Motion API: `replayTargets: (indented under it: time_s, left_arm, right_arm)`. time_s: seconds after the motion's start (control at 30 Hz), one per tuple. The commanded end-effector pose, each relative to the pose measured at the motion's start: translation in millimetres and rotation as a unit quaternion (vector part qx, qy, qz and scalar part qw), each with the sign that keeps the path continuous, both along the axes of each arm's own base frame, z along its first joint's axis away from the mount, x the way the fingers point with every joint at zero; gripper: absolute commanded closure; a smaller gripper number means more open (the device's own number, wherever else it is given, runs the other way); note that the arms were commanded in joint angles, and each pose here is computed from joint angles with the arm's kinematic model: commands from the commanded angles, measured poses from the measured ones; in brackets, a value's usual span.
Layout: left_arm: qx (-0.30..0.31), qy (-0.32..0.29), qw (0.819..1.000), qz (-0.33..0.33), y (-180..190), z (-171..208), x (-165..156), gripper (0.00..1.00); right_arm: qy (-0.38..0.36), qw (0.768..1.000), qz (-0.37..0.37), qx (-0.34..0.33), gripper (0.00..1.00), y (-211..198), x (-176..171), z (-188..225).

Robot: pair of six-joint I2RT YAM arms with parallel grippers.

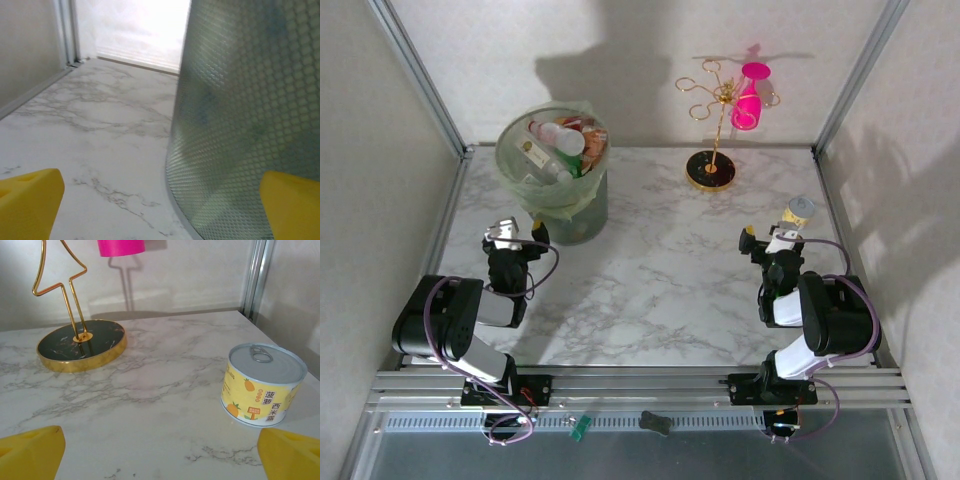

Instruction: Put the plastic bottles in the bin

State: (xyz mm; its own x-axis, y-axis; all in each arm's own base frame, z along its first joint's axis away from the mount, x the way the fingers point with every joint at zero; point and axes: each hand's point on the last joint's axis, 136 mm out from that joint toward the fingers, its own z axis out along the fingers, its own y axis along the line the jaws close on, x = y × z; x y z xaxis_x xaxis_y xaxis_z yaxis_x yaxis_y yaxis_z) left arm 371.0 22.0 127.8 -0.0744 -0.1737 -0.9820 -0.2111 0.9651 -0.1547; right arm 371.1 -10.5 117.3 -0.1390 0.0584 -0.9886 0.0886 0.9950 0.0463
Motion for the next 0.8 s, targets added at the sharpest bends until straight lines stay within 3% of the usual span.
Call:
replayTargets:
  time_s: [0.0, 0.13, 0.77]
  left_arm:
    - [-0.009, -0.016, 0.998, 0.055, 16.1, 4.6, -7.2, 0.01]
    - [0.008, 0.002, 1.0, -0.022, -8.8, 1.4, 4.4, 0.01]
    - [0.008, 0.002, 1.0, -0.023, -8.4, 1.3, 4.4, 0.01]
  right_arm:
    - [-0.012, 1.0, 0.001, 0.001, 0.01, -0.7, 3.1, 7.4]
    - [-0.012, 1.0, 0.001, 0.001, 0.01, -1.3, 3.0, 7.4]
    - [-0.013, 1.0, 0.002, 0.001, 0.01, -0.5, 2.3, 7.2]
